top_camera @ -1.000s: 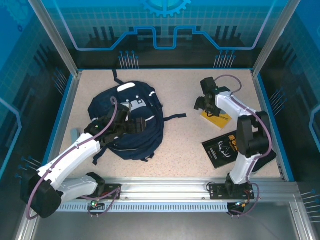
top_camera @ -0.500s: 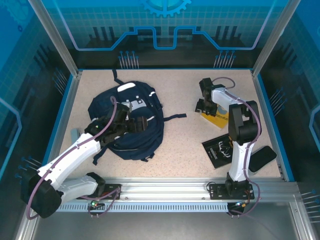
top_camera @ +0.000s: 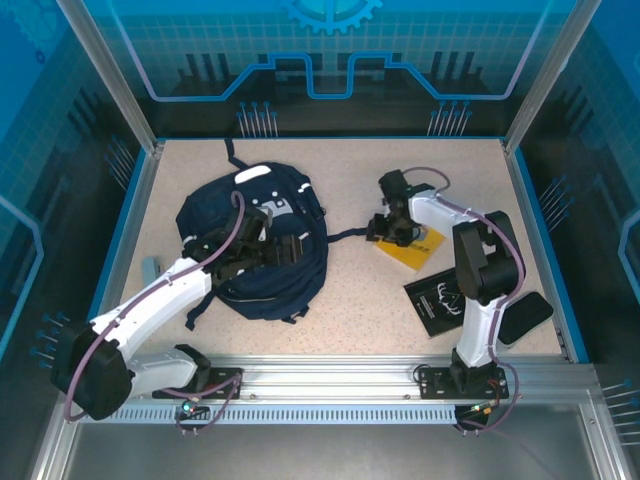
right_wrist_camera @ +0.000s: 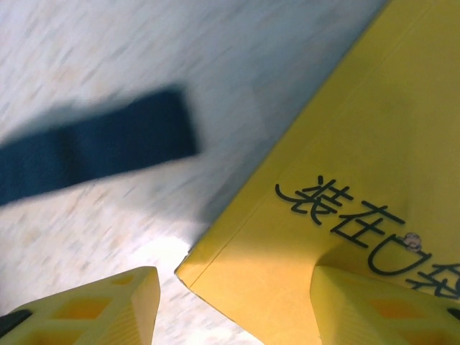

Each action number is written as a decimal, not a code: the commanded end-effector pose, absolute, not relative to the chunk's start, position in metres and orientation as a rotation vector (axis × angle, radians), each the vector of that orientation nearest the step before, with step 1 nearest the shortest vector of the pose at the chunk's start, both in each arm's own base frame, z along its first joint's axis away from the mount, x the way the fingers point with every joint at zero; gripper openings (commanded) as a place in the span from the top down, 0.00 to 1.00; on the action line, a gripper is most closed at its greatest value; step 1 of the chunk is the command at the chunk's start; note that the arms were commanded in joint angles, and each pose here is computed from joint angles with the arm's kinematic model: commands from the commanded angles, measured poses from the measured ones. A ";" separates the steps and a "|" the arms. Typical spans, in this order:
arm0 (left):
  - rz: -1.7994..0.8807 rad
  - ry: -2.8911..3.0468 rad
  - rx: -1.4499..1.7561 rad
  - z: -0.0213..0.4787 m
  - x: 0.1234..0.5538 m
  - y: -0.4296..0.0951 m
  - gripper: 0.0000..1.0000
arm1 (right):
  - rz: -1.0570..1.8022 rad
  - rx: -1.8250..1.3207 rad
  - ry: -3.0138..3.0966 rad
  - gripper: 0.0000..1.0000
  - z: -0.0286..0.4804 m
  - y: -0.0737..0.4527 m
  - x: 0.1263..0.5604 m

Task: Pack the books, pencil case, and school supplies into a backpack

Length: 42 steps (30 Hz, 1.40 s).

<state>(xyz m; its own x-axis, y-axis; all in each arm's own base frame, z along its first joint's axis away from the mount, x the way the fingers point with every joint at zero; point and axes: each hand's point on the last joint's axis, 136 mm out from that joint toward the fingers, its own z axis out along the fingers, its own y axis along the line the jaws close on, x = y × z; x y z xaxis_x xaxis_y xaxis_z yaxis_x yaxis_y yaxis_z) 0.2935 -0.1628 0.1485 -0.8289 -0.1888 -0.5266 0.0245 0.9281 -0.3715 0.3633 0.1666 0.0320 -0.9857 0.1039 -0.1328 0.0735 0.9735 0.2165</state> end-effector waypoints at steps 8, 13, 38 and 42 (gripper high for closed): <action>-0.551 2.458 -0.132 0.170 0.312 -0.175 0.01 | 0.573 0.007 3.118 0.44 0.027 0.242 0.256; -0.604 2.464 -0.095 0.172 0.313 -0.187 0.02 | 0.519 0.073 2.950 0.42 0.079 0.222 0.276; -0.644 2.769 0.145 0.079 0.338 -0.348 0.32 | 0.298 0.532 2.996 0.48 0.031 0.106 0.310; -0.548 2.841 0.152 0.053 0.338 -0.347 0.37 | 0.314 0.537 2.996 0.49 0.029 0.106 0.308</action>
<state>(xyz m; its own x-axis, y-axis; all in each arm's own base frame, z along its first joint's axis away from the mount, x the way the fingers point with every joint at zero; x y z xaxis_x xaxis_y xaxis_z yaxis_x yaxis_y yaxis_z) 0.3419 -0.3471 0.0628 -0.9526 0.0435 -0.3012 0.1657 0.9044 -0.3932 0.3117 0.1090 0.0335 -0.9375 0.3417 -0.0655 0.3221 0.9236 0.2080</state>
